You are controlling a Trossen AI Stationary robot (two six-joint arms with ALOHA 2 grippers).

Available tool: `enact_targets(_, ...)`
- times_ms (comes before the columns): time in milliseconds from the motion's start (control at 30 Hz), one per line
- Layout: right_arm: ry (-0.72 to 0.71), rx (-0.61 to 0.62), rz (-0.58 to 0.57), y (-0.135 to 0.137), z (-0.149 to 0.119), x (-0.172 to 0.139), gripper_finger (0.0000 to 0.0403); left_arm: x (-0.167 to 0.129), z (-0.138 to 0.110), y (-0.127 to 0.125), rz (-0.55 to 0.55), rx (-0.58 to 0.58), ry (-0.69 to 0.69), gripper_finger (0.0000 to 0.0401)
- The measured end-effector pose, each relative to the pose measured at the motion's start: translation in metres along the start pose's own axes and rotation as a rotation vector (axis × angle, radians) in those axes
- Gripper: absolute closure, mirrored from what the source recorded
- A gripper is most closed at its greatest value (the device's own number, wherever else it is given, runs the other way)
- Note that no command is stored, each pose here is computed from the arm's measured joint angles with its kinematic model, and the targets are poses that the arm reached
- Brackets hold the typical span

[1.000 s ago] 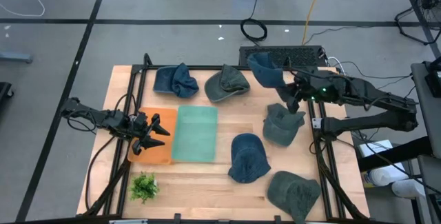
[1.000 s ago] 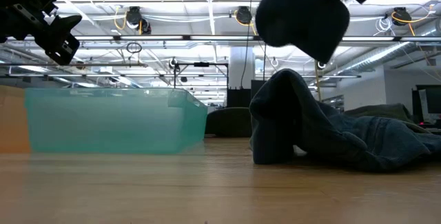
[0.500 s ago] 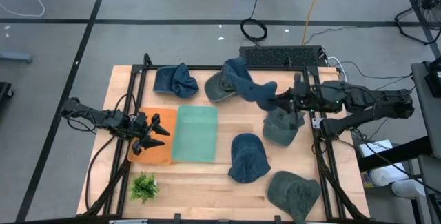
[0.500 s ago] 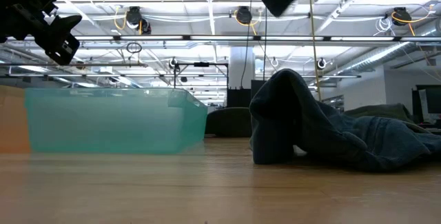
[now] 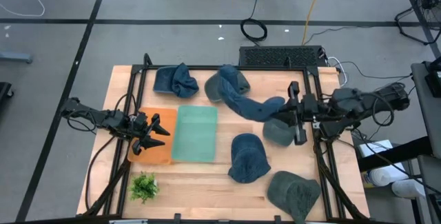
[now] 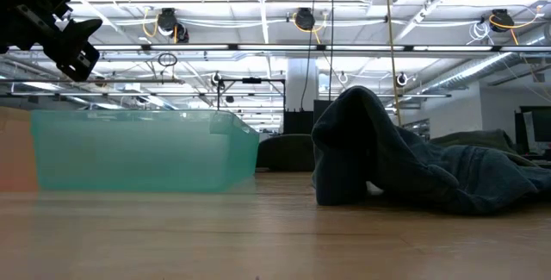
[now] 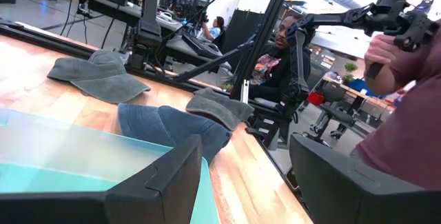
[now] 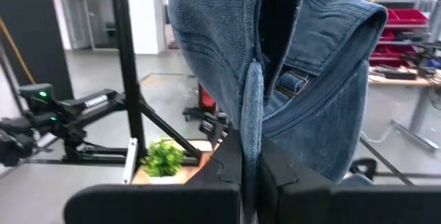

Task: Pick & Place hat
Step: Put the top right blue cap into the orange bin

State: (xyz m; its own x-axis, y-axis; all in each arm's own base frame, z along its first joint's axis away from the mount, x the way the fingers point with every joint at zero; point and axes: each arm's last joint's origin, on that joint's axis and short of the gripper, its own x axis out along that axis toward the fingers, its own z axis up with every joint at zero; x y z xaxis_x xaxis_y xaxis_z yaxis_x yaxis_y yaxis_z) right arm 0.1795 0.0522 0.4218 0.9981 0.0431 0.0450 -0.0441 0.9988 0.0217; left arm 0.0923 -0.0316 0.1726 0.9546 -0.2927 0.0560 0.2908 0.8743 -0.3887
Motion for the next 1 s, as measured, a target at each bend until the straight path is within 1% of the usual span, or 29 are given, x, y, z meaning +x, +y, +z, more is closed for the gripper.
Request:
enact_targets(400, 0.005, 0.004, -0.002, 0.003, -0.003, 0.009, 0.0403, 0.000, 0.000, 0.000, 0.000, 0.000, 0.000, 0.0171)
enact_targets(633, 0.001, 0.058, -0.022, 0.002, -0.003, 0.009, 0.0403, 0.000, 0.001, 0.000, 0.000, -0.001, -0.011, 0.0171)
enact_targets(733, -0.001, 0.069, -0.031, 0.002, -0.003, 0.009, 0.0403, 0.000, 0.006, -0.002, -0.011, -0.006, -0.066, 0.0171)
enact_targets(833, -0.003, 0.083, -0.032, 0.002, -0.003, 0.009, 0.0403, -0.001, 0.014, -0.005, -0.045, -0.025, -0.146, 0.0171)
enact_targets(1000, -0.007, 0.103, -0.033, 0.002, -0.002, 0.009, 0.0403, -0.004, 0.025, -0.009, -0.077, -0.014, -0.273, 0.0171)
